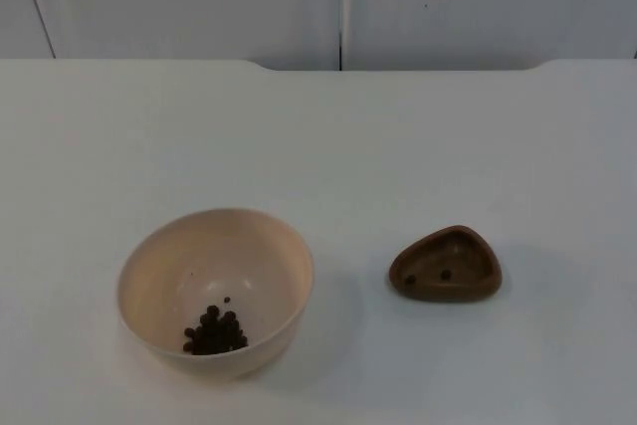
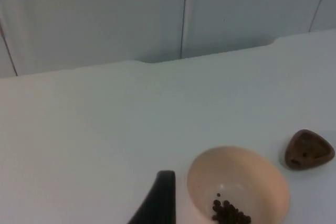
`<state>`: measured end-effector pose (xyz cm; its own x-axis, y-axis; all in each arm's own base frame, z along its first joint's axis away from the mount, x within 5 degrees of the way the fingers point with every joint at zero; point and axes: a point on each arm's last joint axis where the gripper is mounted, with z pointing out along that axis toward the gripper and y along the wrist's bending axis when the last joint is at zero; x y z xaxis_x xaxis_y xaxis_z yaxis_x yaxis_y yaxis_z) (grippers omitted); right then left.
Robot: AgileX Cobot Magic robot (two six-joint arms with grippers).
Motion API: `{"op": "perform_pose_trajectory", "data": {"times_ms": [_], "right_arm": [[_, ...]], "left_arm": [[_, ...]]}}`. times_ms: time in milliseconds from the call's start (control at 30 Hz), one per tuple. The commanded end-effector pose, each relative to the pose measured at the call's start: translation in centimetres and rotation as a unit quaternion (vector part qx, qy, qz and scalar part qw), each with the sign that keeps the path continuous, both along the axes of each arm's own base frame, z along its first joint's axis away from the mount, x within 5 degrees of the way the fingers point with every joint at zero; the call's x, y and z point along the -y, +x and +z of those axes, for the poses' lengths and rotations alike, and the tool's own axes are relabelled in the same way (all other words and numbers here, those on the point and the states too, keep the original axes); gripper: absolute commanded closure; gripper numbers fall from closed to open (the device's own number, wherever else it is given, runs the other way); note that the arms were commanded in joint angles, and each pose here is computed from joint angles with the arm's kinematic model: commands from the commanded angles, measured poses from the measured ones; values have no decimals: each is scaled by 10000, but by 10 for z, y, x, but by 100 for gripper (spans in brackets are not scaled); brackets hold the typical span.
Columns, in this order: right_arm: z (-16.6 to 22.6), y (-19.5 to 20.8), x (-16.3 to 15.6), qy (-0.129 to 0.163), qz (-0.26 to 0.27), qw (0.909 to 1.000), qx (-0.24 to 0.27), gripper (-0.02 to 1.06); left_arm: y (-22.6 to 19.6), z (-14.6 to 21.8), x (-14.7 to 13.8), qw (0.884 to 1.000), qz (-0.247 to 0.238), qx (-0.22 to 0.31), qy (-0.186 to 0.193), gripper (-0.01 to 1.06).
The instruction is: Pick up the bowl with the left hand and pour the coffee beans from the cup into the bowl with the right hand.
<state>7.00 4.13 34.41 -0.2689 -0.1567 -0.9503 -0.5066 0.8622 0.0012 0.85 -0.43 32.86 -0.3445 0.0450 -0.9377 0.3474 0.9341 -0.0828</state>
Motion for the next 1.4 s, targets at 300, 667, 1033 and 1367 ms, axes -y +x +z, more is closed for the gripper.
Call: {"op": "perform_pose_trajectory", "data": {"times_ms": [300, 667, 1033, 1367], "right_arm": [[-15, -42, 23, -62, 76, 9994, 321, 30], [-28, -70, 39, -137, 99, 9998, 130, 30], [-45, -88, 48, -325, 78, 9985, -428, 30], [-64, -78, 43, -466, 64, 9967, -656, 30]], "left_arm": [[-17, -33, -6, 9998, -63, -58, 196, 17], [-14, -52, -5, 9970, -153, -507, 563, 17], [-13, -53, -5, 9966, -134, -542, 606, 17], [-13, -53, -5, 9966, -134, -542, 606, 17]]}}
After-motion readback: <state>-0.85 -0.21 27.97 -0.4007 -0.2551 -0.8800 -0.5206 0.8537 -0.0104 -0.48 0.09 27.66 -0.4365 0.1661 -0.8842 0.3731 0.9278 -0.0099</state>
